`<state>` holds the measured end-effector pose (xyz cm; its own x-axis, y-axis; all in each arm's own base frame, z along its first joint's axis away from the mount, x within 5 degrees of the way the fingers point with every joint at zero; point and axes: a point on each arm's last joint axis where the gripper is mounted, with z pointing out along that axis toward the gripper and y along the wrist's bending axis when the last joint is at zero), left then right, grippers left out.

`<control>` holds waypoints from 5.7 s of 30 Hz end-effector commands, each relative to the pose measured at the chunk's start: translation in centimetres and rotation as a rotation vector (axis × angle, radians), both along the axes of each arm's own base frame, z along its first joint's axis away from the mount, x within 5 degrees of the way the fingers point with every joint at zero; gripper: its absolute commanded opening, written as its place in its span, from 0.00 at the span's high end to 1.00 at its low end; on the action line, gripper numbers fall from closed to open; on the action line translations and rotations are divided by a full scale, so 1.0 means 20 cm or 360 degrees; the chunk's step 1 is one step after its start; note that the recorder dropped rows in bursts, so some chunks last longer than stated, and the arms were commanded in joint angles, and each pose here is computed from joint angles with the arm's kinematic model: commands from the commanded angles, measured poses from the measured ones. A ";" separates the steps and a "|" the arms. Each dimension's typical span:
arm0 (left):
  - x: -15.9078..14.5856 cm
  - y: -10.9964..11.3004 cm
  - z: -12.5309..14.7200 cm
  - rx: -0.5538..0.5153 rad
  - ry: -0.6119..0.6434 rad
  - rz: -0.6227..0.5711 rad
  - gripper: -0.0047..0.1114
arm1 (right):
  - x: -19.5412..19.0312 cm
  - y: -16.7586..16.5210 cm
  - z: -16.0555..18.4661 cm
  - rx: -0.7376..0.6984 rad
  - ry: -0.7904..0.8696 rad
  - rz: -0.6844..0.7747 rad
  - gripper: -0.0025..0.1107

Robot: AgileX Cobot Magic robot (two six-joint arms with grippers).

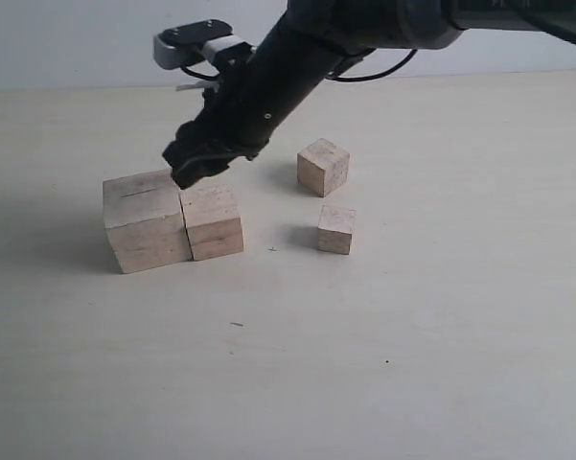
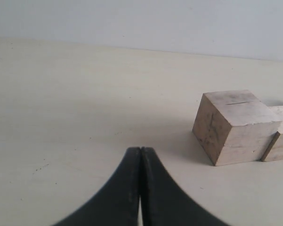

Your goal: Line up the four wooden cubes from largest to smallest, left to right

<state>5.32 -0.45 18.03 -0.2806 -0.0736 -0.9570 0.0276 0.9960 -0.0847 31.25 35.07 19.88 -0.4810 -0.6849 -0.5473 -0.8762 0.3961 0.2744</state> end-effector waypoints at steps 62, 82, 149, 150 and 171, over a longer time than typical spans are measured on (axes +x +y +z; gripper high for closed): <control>0.00 0.00 0.00 -0.0007 -0.0020 -0.0010 0.96 | -0.03 0.54 -0.23 0.0050 -0.0173 0.0080 0.98; 0.00 0.00 0.00 -0.0007 -0.0020 -0.0010 0.96 | 0.02 0.48 -0.09 0.0003 -0.0225 -0.0023 0.98; 0.00 0.00 0.00 -0.0007 -0.0020 -0.0010 0.96 | 0.12 -0.04 -0.26 -0.0530 0.0524 -0.0430 0.98; 0.00 0.00 0.00 -0.0007 -0.0020 -0.0010 0.96 | 0.12 -0.04 -0.26 -0.0529 0.0520 -0.0422 0.98; 0.00 0.00 0.00 -0.0007 -0.0020 -0.0010 0.96 | 0.37 -0.50 0.23 -0.0674 -0.0086 -0.0582 0.98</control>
